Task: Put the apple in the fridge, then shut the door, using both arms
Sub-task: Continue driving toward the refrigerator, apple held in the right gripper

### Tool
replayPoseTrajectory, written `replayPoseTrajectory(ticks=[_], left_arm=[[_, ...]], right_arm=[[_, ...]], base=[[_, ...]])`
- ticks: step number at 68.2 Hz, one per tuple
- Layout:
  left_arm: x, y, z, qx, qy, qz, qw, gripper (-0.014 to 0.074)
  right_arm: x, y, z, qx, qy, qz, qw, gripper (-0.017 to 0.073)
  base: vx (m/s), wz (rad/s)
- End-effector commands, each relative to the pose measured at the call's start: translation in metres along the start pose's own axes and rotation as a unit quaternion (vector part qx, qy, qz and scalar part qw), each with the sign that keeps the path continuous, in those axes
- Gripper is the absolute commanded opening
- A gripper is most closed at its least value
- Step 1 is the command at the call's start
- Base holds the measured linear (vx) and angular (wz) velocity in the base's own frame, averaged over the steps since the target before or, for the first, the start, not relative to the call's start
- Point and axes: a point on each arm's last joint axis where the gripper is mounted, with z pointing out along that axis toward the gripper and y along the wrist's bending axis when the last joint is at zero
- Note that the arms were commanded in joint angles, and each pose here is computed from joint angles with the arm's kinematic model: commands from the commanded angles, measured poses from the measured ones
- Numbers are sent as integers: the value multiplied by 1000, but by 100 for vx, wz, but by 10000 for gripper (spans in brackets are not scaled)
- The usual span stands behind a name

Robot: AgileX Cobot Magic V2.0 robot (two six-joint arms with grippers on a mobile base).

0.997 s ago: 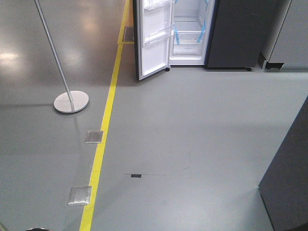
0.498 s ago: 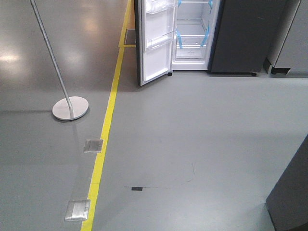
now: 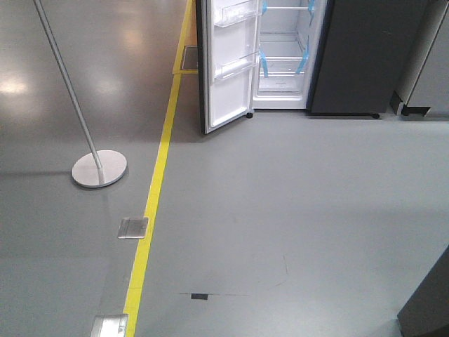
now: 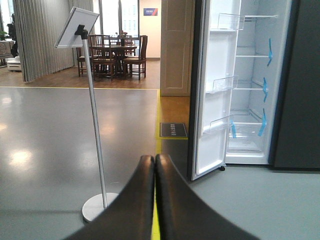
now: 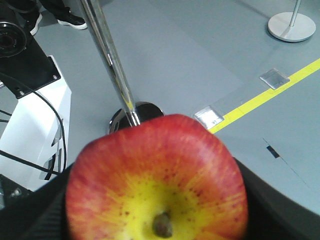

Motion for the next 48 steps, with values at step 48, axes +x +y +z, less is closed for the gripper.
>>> replayPoseTrajectory(ticks=[48], left_arm=[[2,0,0,5,-31,-5,1000,-6]], right_arm=[[-12,2,-4,-6,-39,0,999,134]], base=[[16,-2]])
